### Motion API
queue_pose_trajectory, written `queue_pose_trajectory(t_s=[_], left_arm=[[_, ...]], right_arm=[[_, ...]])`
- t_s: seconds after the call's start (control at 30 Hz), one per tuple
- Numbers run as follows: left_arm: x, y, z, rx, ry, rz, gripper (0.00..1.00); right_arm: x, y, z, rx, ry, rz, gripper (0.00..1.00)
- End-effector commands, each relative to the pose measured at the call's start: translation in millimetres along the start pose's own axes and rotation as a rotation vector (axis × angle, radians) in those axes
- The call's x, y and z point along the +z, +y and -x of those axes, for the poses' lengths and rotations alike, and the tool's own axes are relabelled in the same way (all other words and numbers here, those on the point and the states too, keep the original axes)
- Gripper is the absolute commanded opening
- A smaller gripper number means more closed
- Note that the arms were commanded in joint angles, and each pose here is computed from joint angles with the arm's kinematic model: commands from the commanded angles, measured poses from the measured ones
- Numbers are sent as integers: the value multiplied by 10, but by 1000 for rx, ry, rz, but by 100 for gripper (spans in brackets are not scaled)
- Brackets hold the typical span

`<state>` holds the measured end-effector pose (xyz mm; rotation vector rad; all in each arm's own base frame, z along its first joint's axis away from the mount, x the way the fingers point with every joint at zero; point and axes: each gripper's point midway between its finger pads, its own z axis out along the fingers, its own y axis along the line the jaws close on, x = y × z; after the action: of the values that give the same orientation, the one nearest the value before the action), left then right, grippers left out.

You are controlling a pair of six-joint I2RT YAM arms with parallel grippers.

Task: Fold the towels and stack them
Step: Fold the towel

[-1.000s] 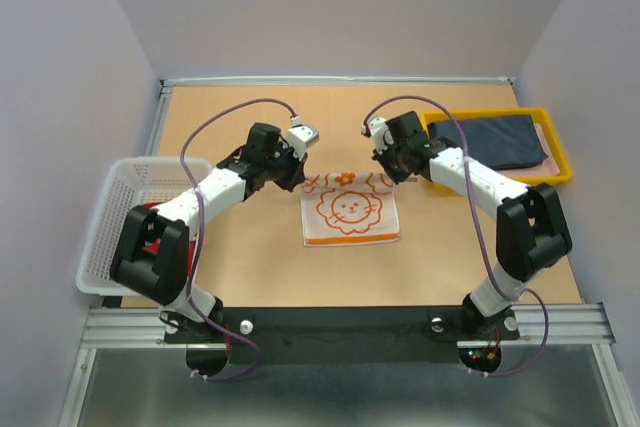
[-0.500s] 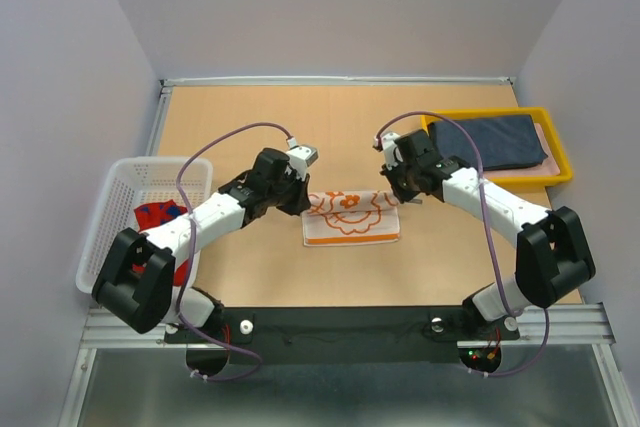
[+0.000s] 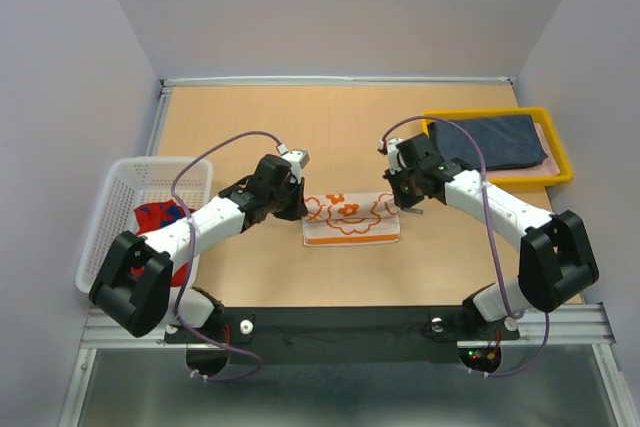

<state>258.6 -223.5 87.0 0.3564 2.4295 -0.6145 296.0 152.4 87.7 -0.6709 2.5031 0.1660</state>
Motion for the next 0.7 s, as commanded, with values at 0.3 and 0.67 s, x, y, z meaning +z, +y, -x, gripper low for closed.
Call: queue_pose_trajectory(t_s=[0.3, 0.67], left_arm=[[-179, 27, -11, -56, -19, 39, 0], [6, 134, -472, -141, 85, 50, 0]], right_arm=[[-163, 1, -210, 74, 67, -13, 0], [86, 27, -565, 137, 214, -30, 2]])
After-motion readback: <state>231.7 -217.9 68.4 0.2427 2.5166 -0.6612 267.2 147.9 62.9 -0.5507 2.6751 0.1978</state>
